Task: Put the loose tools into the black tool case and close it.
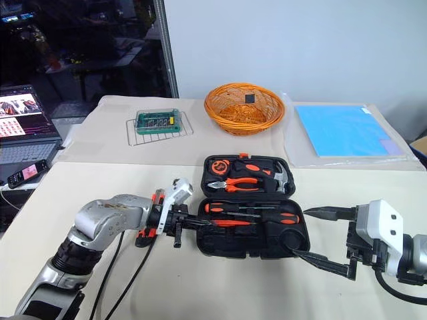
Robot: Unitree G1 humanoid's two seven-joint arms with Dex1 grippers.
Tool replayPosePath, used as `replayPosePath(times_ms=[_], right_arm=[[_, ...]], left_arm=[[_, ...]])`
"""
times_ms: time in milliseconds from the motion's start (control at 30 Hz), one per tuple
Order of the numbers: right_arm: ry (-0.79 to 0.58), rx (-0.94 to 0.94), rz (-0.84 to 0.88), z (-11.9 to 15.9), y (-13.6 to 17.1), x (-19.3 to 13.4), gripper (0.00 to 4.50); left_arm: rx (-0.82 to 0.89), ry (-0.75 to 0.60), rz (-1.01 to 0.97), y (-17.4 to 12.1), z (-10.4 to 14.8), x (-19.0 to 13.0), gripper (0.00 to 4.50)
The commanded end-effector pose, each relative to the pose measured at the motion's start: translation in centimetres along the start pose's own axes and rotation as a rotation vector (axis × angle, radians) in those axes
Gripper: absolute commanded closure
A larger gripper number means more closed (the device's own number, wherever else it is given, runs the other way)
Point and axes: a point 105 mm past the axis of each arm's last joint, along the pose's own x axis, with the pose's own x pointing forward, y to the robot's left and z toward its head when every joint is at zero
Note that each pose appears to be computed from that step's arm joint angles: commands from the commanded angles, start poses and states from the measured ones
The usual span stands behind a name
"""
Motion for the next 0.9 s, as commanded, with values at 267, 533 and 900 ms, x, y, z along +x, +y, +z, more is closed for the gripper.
replayPosePath(times_ms=[267, 533, 900], right_arm=[[-0.02, -0.019, -0.013, 0.7, 0.2, -0.1, 0.0], [-0.02, -0.017, -0.016, 0.7, 0.2, -0.1, 0.0], [-0.023, -0.011, -0.013, 0.7, 0.5, -0.1, 0.0]], left_arm=[[-0.024, -0.036, 0.094, 1.5, 1.2, 0.6, 4.48], [-0.055, -0.013, 0.152, 2.4, 1.0, 0.8, 4.48], [-0.305, -0.128, 0.139, 2.4, 2.9, 1.1, 4.48]])
